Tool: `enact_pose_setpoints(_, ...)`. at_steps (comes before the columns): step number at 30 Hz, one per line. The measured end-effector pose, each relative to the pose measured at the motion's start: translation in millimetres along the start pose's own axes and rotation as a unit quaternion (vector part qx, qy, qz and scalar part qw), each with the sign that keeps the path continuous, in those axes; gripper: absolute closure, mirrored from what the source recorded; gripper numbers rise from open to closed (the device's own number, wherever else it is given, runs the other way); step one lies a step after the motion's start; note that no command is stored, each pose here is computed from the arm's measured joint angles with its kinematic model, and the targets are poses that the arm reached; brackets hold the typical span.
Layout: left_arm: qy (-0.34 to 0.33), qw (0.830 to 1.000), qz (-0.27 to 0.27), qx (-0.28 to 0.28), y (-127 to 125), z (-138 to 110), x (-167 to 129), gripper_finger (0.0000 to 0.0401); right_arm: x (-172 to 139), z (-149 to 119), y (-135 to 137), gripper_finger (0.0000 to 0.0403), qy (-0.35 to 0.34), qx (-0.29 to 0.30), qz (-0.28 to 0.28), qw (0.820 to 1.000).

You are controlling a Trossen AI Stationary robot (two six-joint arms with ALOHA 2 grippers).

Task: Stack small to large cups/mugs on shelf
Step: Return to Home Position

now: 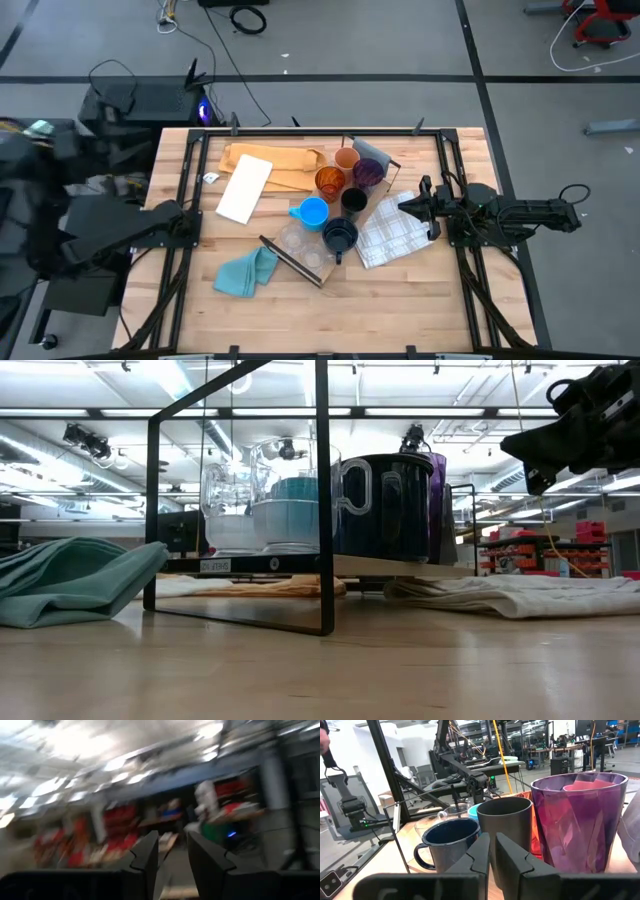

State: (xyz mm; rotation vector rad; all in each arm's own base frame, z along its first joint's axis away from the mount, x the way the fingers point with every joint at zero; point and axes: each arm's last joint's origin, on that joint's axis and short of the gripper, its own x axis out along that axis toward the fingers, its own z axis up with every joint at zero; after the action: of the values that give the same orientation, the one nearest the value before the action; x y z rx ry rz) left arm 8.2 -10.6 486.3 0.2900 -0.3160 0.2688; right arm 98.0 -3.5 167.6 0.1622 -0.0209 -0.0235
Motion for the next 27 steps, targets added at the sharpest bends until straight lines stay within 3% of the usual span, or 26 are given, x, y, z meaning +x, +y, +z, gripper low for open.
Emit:
enact_pose_setpoints(4,0.071,0.994,0.076,-0.046,8.2,-56.8,13.6,0.0291,0.0,0.2,0.0,0.0367,0.0,0.0,0.0,1.0)
enact_pose_setpoints(9,0.097,0.981,0.142,-0.093,17.6,-131.1,32.8,0.0291,0.0,0.1,0.0,0.0367,0.0,0.0,0.0,1.0)
enact_pose_setpoints(12,0.115,0.963,0.225,-0.094,21.5,-172.7,35.1,0.0297,0.0,0.1,0.0,0.0367,0.0,0.0,0.0,1.0)
enact_pose_setpoints(15,0.151,0.934,0.314,-0.078,21.5,-203.1,30.3,0.0307,0.0,0.2,0.0,0.0367,0.0,0.0,0.0,1.0)
enact_pose_setpoints(18,0.165,0.935,0.308,-0.06,15.1,-218.4,28.4,0.0316,0.0,0.2,0.0,0.0366,0.0,0.0,0.0,1.0)
enact_pose_setpoints(27,0.131,0.961,0.216,-0.112,-15.6,-240.4,39.2,0.033,0.0,0.2,0.0,0.0366,0.0,0.0,0.0,1.0)
